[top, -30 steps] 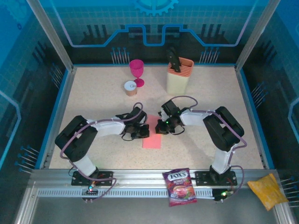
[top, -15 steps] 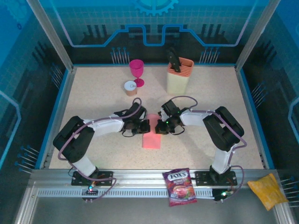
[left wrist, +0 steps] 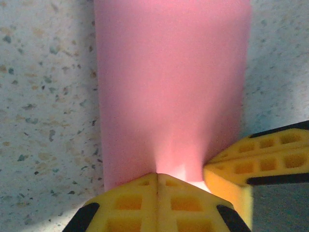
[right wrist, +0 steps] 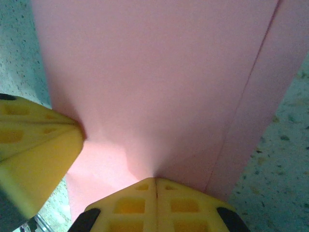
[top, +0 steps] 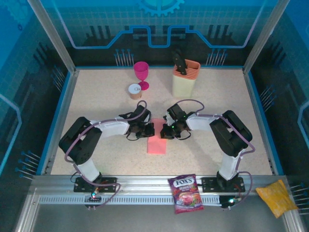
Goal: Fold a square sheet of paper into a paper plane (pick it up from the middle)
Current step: First fold the square sheet of paper in half at the center of the table.
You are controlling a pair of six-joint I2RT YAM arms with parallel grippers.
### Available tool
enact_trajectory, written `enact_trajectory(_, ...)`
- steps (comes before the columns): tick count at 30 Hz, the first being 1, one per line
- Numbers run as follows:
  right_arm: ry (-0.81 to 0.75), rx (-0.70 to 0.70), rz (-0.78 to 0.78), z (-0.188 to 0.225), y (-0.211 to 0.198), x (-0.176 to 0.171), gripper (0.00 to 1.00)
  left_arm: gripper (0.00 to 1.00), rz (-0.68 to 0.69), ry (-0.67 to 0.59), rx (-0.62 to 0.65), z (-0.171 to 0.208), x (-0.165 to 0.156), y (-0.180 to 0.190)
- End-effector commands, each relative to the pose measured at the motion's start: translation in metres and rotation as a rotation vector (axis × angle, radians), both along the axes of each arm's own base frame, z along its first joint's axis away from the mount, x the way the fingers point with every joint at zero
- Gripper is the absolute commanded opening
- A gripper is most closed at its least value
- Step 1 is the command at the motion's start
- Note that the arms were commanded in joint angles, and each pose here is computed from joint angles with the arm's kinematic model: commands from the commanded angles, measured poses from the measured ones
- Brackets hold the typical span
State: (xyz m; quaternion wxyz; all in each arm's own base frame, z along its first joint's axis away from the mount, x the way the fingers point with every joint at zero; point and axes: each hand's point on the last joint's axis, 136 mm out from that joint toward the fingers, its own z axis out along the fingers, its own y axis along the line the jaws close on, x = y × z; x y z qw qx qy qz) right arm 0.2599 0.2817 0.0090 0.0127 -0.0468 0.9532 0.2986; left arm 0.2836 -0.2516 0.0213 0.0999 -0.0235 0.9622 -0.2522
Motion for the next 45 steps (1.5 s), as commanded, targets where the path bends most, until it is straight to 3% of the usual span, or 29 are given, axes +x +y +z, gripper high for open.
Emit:
enact_trajectory(1,0.128,-0.182,-0.004,-0.050,-0.037,-0.035,0.00,0.02,-0.011,0.026,0.023,-0.017,-0.008,0.008)
enact_trajectory(7,0.135,-0.188,-0.005,-0.052,-0.040,-0.036,0.00,0.02,-0.023,0.020,0.019,-0.011,-0.009,0.008)
enact_trajectory(18,0.133,-0.191,-0.005,-0.053,-0.042,-0.037,0.00,0.05,-0.010,-0.076,-0.048,0.033,0.031,-0.002)
enact_trajectory(33,0.133,-0.195,-0.003,-0.054,-0.043,-0.037,0.00,0.01,-0.016,-0.001,0.013,-0.018,0.031,0.010)
enact_trajectory(45,0.139,-0.205,0.003,-0.056,-0.045,-0.038,0.00,0.04,0.000,-0.107,-0.055,0.034,0.065,0.006)
